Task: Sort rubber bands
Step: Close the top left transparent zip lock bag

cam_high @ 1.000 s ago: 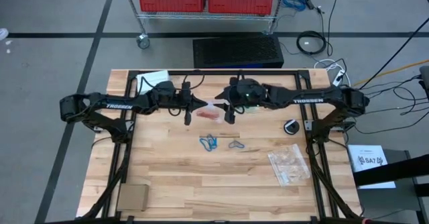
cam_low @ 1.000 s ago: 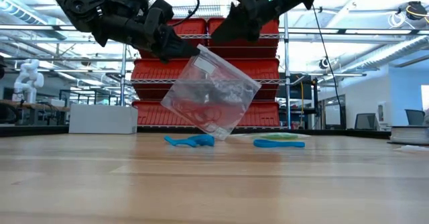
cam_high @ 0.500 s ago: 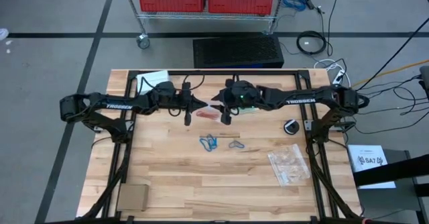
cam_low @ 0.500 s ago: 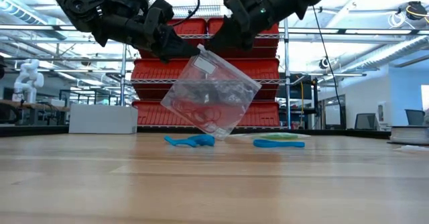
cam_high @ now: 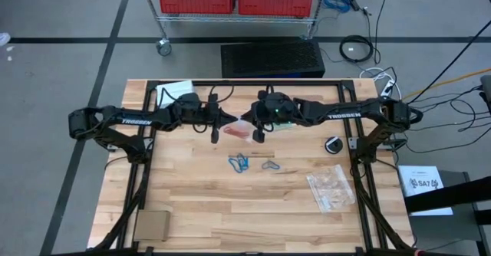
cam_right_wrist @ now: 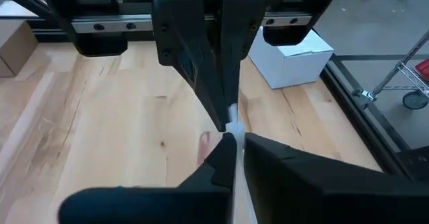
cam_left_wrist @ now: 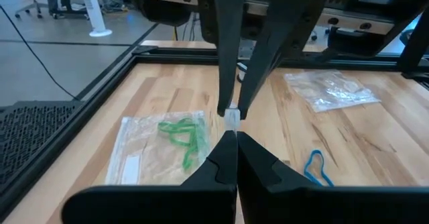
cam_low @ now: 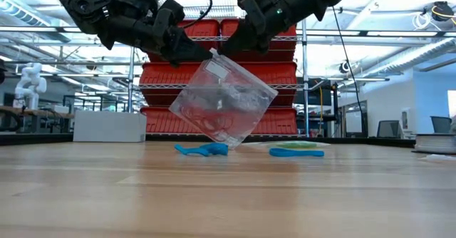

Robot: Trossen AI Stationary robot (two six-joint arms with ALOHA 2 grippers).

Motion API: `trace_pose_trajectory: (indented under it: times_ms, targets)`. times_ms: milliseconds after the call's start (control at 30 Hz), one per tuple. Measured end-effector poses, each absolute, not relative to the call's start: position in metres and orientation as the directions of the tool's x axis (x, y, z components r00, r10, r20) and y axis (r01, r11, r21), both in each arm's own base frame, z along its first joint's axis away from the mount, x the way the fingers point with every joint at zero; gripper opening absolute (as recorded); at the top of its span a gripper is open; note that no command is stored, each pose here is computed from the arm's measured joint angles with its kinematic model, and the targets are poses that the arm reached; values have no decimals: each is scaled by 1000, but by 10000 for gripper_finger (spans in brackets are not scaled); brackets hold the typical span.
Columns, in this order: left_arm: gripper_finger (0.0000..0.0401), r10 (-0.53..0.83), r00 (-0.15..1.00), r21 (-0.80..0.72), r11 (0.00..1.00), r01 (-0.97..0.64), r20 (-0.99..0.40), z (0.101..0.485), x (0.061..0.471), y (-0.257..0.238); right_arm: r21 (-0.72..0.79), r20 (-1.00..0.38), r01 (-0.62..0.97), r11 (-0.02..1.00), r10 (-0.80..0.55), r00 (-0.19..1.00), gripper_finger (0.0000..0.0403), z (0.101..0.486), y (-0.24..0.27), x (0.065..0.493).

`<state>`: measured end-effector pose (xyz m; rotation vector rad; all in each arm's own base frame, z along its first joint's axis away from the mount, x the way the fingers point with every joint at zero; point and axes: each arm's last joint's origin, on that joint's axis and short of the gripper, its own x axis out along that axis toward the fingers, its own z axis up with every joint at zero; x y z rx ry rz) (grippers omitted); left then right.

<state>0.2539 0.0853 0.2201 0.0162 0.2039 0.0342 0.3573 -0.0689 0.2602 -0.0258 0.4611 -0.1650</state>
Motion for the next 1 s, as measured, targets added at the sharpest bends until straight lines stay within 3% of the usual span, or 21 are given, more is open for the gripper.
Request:
trace_pose_trajectory:
  times_ms: [433, 667, 800, 1000]
  targets:
    - [0, 64, 977, 24, 998, -61, -203, 220, 254, 86, -34, -507, 164, 986, -159, 847, 10, 256, -68, 353]
    - [0, 42, 978, 19, 999, -39, -205, 220, 254, 85, -12, -442, 189, 982, -175, 880, 82, 276, -72, 343]
    - [0, 28, 978, 16, 1000, -25, -206, 220, 254, 85, 32, -437, 137, 990, -109, 893, 125, 272, -78, 346]
    - [0, 7, 979, 17, 1000, -3, -205, 220, 254, 84, 76, -425, 69, 995, -31, 905, 140, 263, -80, 353]
